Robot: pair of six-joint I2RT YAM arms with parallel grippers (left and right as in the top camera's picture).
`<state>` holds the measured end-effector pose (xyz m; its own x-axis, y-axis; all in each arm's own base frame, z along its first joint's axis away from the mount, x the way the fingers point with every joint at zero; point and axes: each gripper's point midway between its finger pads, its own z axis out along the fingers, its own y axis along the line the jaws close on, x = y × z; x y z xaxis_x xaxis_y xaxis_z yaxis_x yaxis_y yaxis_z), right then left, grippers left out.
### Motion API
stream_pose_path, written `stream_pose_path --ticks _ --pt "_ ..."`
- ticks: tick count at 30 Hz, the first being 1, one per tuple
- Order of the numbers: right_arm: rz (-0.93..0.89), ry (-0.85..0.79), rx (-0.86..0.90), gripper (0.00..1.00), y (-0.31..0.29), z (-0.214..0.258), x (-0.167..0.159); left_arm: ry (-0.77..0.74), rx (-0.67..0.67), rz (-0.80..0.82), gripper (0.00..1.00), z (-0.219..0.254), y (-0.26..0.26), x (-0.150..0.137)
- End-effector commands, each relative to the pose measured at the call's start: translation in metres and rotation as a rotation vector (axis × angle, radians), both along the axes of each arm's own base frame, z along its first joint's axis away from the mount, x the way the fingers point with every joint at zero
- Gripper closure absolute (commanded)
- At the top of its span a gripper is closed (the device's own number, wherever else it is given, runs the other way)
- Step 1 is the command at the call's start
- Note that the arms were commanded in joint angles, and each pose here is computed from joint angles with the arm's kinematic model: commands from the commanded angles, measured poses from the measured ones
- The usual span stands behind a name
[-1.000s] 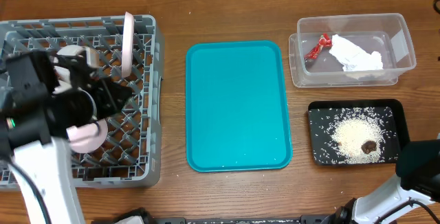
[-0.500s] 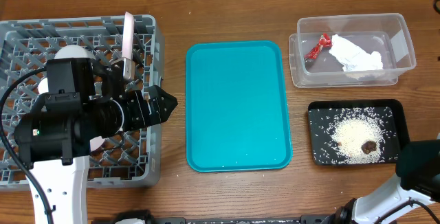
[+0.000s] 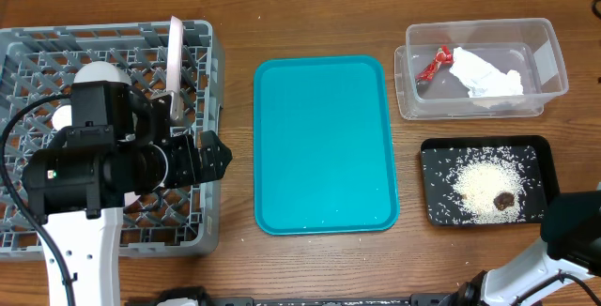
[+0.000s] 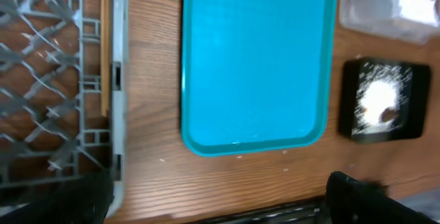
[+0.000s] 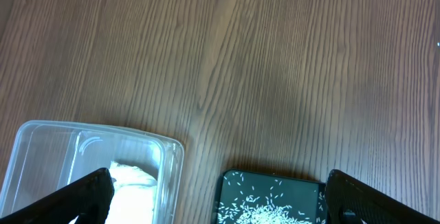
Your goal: Sort waste into correct bins and load items into the dishwasher
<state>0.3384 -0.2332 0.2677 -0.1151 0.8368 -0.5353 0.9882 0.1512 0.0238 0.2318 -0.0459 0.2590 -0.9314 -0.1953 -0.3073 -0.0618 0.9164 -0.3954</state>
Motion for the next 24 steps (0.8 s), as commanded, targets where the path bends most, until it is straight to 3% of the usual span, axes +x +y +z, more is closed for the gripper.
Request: stream_pose_path --ticks 1,9,18,24 --pt "-0.004 -0.043 -0.028 0.00 0.000 0.017 -0.003 -0.048 0.078 -0.136 0.00 -0.017 0.001 0.003" --pt "-0.004 -0.043 -0.028 0.00 0.000 0.017 -0.003 -0.394 0.182 -0.342 0.00 -0.065 -0.018 0.022" --pt "-0.004 -0.043 -0.028 0.00 0.000 0.017 -0.003 -0.775 0.244 -0.306 0.00 -0.116 -0.019 0.021" --pt "-0.004 -0.043 -0.028 0.00 0.000 0.017 -0.003 -0.997 0.238 -0.240 0.00 -0.119 -0.019 0.023"
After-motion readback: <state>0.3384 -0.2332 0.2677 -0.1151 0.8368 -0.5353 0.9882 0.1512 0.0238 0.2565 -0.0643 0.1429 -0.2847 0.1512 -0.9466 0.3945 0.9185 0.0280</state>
